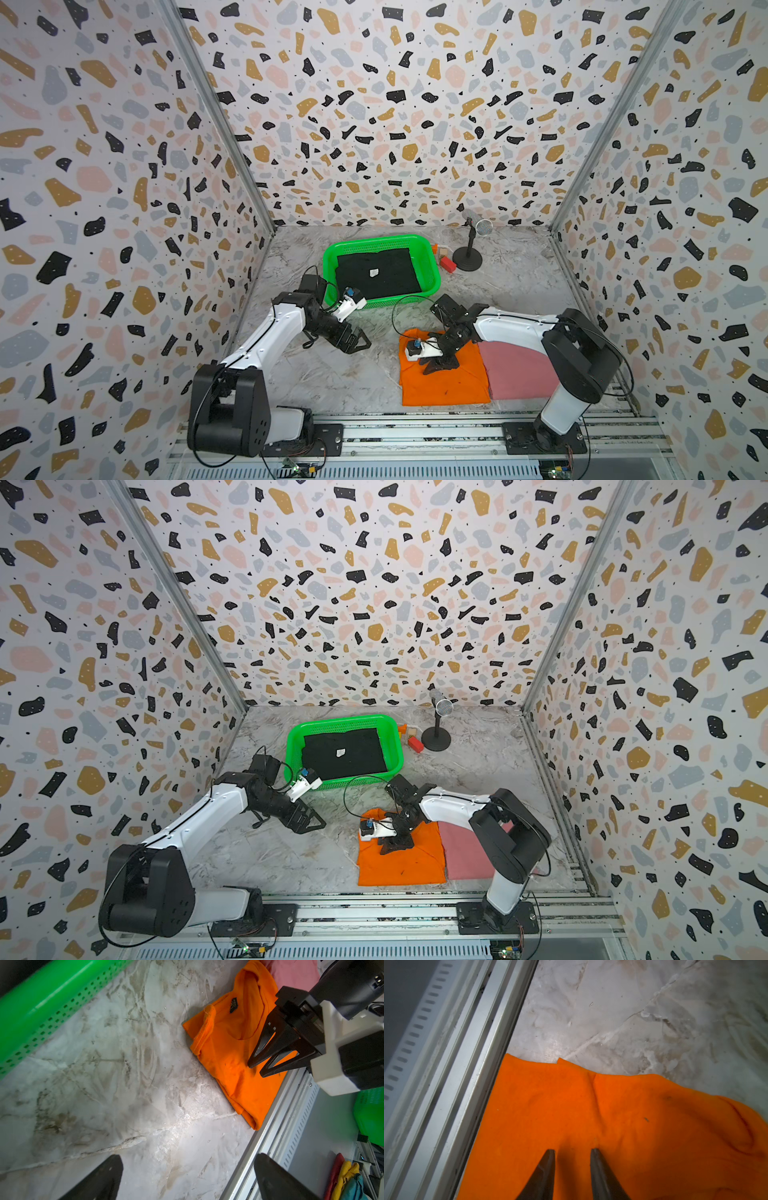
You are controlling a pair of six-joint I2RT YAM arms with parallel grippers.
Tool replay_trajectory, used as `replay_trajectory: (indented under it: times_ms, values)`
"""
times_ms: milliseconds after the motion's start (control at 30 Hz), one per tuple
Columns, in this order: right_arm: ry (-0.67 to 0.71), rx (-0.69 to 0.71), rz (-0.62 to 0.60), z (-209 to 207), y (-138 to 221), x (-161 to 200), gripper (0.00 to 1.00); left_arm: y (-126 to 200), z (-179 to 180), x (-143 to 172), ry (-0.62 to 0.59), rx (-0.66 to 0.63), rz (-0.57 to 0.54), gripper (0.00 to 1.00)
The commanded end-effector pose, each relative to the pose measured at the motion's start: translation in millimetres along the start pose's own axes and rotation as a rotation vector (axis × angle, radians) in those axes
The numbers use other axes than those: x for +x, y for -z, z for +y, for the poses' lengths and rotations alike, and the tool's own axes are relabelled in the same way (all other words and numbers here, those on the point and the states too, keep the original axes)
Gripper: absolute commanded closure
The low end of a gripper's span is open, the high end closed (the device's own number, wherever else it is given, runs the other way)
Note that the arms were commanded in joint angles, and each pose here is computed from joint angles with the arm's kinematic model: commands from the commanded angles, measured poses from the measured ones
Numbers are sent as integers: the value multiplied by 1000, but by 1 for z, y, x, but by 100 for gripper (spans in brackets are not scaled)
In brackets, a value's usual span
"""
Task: Put the folded t-shirts into the basket
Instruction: Pick up the T-shirt from the center of the board.
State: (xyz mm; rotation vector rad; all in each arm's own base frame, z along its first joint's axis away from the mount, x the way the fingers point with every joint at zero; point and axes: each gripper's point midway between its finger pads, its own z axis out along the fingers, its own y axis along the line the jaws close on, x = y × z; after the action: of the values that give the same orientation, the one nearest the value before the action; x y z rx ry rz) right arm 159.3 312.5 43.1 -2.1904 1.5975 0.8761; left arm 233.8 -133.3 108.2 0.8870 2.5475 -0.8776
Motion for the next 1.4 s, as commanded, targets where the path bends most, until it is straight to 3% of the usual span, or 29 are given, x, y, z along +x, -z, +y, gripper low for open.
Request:
replay_trajectory:
  times_ms: [0,267,433,500,633,733,800,867,933,1033,1200,1367]
  values:
    - [64,-39,63,2,-11,0,66,-4,12,-10,0,-45,-34,0]
    - [163,-76,80,-16,-48,-13,67,-7,33,-20,131,-122,-64,0]
    - [197,-81,-33,-25,-62,-56,66,-5,41,-22,197,-157,-73,0]
    - [158,-59,-123,-28,-57,-80,62,-7,45,-20,225,-174,-64,3]
    - [124,138,-289,-45,-17,-127,52,-11,39,-15,245,-134,-36,9]
    - [35,263,-283,-50,12,-131,47,-16,34,-11,244,-100,-11,12]
    - [-47,395,-250,-58,36,-122,41,-22,29,-8,223,-82,12,12]
    - [-215,585,-178,-77,63,-99,34,-27,23,-8,202,-71,27,12]
    - [-372,703,-35,-80,87,-62,32,-30,20,-9,182,-75,44,12]
    - [-562,699,70,-68,106,-25,30,-35,19,-7,157,-95,77,11]
    - [-966,564,-84,-52,114,3,32,-40,19,-2,149,-111,115,11]
    - [-1205,434,-68,-50,93,28,33,-43,17,-2,150,-105,140,12]
